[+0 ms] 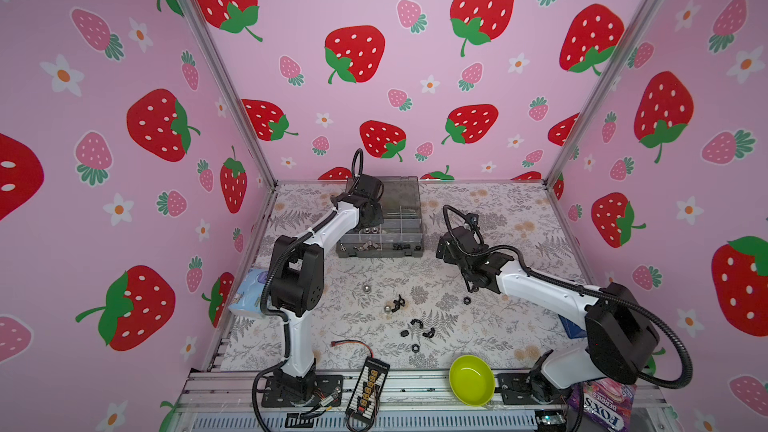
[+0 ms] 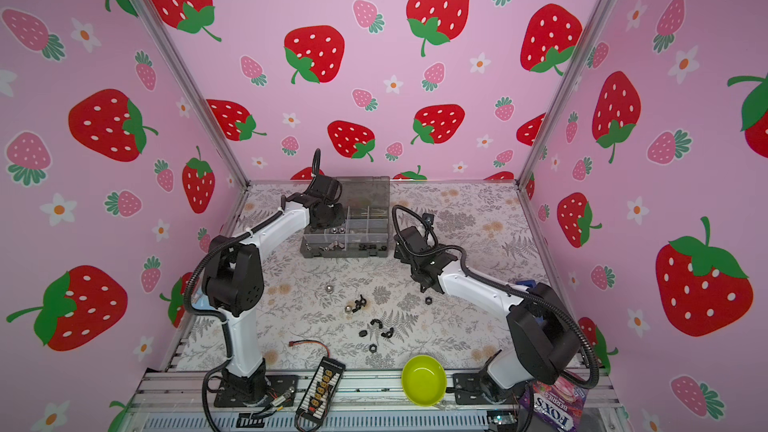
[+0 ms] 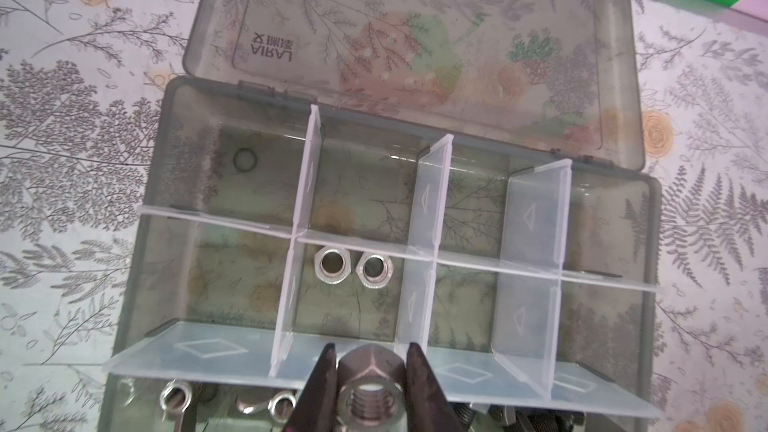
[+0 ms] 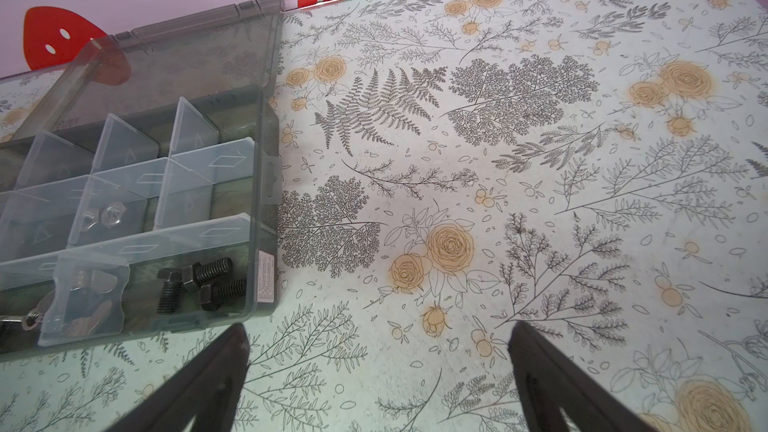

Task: Sort the screws and nuts into containers
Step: 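Lift the silver nut with the left gripper and carry it over the box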

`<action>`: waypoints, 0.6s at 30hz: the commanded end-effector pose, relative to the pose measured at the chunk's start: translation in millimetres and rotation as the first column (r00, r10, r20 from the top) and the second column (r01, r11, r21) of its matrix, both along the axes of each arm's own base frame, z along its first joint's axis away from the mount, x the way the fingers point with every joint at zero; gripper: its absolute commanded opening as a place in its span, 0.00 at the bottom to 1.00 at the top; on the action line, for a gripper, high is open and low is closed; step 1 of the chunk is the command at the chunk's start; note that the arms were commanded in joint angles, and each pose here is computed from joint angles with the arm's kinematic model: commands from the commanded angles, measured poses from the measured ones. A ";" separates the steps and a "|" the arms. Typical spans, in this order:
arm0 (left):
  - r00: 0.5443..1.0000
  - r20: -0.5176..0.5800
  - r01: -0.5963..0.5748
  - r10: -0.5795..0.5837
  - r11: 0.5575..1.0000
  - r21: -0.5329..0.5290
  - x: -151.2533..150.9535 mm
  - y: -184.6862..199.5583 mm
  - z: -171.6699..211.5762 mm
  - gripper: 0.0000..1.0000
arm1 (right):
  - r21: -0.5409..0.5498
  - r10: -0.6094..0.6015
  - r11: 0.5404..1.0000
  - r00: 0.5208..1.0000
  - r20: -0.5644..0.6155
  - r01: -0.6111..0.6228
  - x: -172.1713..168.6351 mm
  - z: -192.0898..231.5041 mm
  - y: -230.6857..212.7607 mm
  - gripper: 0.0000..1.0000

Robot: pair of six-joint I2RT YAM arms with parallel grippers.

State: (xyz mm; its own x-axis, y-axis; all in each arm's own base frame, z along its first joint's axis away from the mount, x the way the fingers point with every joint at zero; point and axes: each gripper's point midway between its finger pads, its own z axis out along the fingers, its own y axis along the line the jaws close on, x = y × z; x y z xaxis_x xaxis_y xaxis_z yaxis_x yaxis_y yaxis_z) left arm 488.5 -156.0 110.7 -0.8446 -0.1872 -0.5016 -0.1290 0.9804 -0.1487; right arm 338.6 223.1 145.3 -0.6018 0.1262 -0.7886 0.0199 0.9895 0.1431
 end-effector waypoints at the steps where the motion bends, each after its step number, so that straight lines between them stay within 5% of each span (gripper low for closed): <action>1: 0.999 -0.029 0.026 -0.026 1.000 -0.006 8.2 -4.0 -4.9 0.20 | 0.003 -0.018 1.000 1.000 0.006 0.018 1.3 3.2 -3.1 1.00; 18: 0.989 -0.140 0.044 -0.048 0.999 -0.032 0.8 -10.3 -46.0 0.29 | 0.007 -0.013 1.000 1.000 0.008 0.013 2.3 6.1 -0.8 1.00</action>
State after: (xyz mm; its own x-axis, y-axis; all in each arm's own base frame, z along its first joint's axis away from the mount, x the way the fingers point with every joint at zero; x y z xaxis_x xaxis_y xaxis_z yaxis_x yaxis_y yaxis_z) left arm 490.1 -167.1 58.2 -0.9107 -0.1599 -0.3808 -0.1082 0.9822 -0.1537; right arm 338.5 223.1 145.2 -0.6022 0.1256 -0.7884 0.0195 0.9896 0.1427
